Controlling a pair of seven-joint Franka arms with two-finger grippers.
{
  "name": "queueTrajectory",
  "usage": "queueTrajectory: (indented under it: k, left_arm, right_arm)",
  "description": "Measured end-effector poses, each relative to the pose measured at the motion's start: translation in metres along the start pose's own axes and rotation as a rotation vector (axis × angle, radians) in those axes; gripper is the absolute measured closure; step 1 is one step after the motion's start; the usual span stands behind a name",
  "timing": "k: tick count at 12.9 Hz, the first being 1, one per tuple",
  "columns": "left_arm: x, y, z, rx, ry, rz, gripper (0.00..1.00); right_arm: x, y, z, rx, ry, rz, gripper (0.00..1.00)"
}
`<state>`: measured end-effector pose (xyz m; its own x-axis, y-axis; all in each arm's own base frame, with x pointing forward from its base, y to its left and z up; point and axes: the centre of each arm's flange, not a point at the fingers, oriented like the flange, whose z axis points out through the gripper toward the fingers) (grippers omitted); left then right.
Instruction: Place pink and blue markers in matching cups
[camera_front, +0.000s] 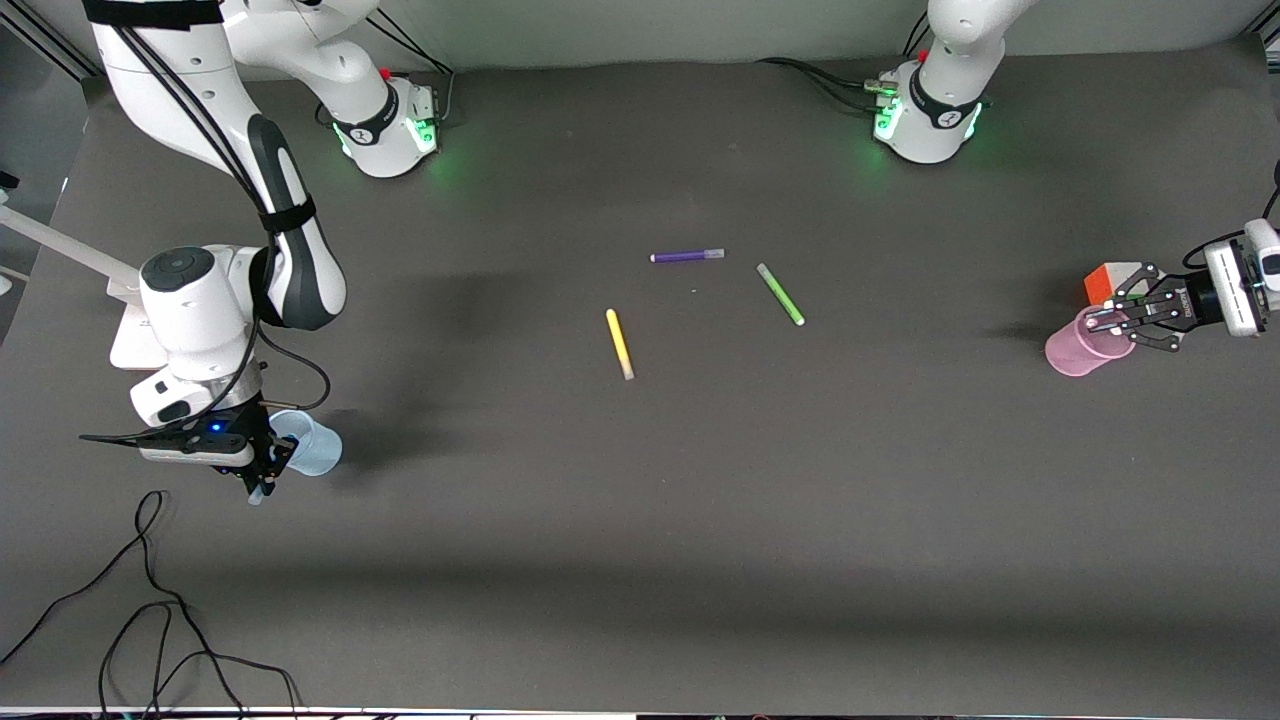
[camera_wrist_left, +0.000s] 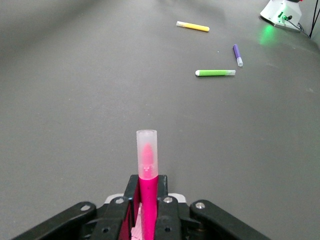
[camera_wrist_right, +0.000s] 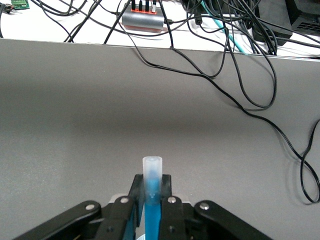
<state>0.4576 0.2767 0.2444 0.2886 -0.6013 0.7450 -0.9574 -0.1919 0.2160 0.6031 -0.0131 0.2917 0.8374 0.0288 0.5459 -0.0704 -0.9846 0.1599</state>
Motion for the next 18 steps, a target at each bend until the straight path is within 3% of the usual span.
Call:
queueTrajectory:
  k: [1,2,7,8,11,15,18]
  left_arm:
    - [0.000,0.000,0.000,0.000,0.000,0.000,0.82]
    - [0.000,0.000,0.001,-0.001,0.001,0.000,0.76]
    - [0.003,-0.001,0.007,-0.021,0.016,0.004,0.15]
    - [0.005,-0.003,0.006,-0.019,0.014,0.009,0.02]
    - [0.037,-0.017,-0.010,0.006,-0.017,-0.011,0.00]
    - [0.152,-0.026,-0.028,0.040,-0.116,-0.114,0.00]
    - [0.255,-0.019,-0.027,0.086,-0.240,-0.256,0.00]
  right_arm:
    - [0.000,0.001,0.000,-0.001,0.000,0.002,0.83]
    - [-0.001,0.002,0.001,-0.002,-0.001,0.003,0.83]
    - [-0.005,0.006,0.003,-0.006,-0.010,0.010,0.83]
    - [-0.005,0.007,0.003,-0.007,-0.010,0.012,0.78]
    - [-0.005,0.009,0.003,-0.007,-0.007,0.026,0.44]
    - [-0.004,0.010,0.002,-0.007,-0.004,0.038,0.01]
    - [-0.001,0.011,-0.002,0.001,-0.016,0.048,0.00]
